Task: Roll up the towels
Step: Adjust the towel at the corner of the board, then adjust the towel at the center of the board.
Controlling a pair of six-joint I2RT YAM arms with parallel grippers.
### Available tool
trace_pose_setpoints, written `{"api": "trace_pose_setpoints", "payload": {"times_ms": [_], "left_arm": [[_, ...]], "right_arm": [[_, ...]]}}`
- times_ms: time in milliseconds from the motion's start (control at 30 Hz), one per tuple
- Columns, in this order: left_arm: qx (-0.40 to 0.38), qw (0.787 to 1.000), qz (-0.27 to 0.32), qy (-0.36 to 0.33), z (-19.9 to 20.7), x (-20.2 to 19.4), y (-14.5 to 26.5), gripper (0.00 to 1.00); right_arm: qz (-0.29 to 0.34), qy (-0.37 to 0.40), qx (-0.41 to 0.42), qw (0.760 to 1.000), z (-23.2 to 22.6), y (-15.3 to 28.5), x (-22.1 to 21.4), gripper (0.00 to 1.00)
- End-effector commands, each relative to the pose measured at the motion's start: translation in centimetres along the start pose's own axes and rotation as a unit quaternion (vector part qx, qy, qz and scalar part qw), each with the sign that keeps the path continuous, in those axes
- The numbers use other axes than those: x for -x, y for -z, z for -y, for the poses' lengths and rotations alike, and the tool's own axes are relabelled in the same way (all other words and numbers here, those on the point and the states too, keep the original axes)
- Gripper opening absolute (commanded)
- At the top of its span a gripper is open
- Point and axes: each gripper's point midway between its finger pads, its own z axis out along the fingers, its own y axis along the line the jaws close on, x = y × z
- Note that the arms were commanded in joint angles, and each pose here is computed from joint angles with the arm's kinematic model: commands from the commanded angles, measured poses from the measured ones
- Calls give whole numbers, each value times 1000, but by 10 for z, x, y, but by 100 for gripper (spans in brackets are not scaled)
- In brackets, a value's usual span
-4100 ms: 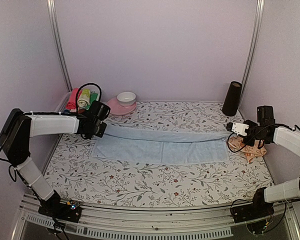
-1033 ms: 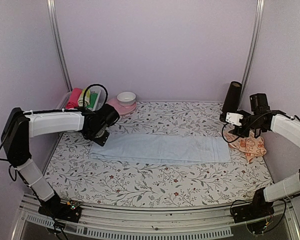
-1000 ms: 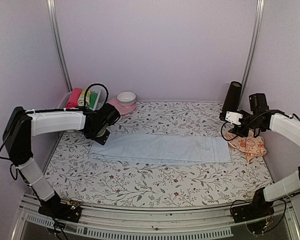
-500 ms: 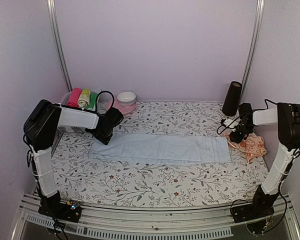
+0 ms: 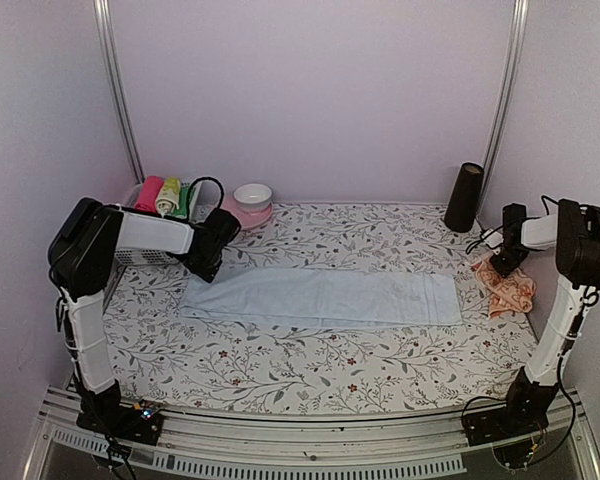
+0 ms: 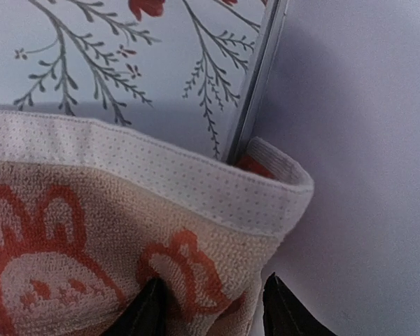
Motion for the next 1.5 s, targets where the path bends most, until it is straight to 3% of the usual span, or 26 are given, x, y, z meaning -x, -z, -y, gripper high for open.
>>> {"api": "trace_pose_setpoints", "payload": {"times_ms": [0, 200, 367, 500, 667, 867, 1233, 1467], "left_arm": [[18, 1000, 4, -2, -2, 8, -8, 92], [36, 999, -8, -6, -6, 3, -22, 92], [51, 998, -20, -15, -4, -4, -31, 92], [63, 997, -30, -16, -4, -11, -33, 92], [76, 996, -35, -12, -7, -14, -34, 92], [23, 1000, -6, 9, 4, 4, -23, 97], [15, 1000, 20, 17, 6, 17, -3, 97], [4, 997, 53, 62, -9, 34, 16, 97]], "right_arm": [[-9, -9, -30, 999, 26, 12, 5, 50], [73, -21, 1, 997, 25, 81, 46, 58], [154, 9, 50, 987, -17, 141, 83, 60], [194, 41, 119, 973, -66, 163, 90, 62], [165, 48, 149, 974, -97, 154, 85, 62], [123, 14, 157, 980, -105, 138, 65, 62], [111, -37, 244, 963, -128, 136, 33, 62], [113, -63, 291, 948, -137, 143, 27, 61]]}}
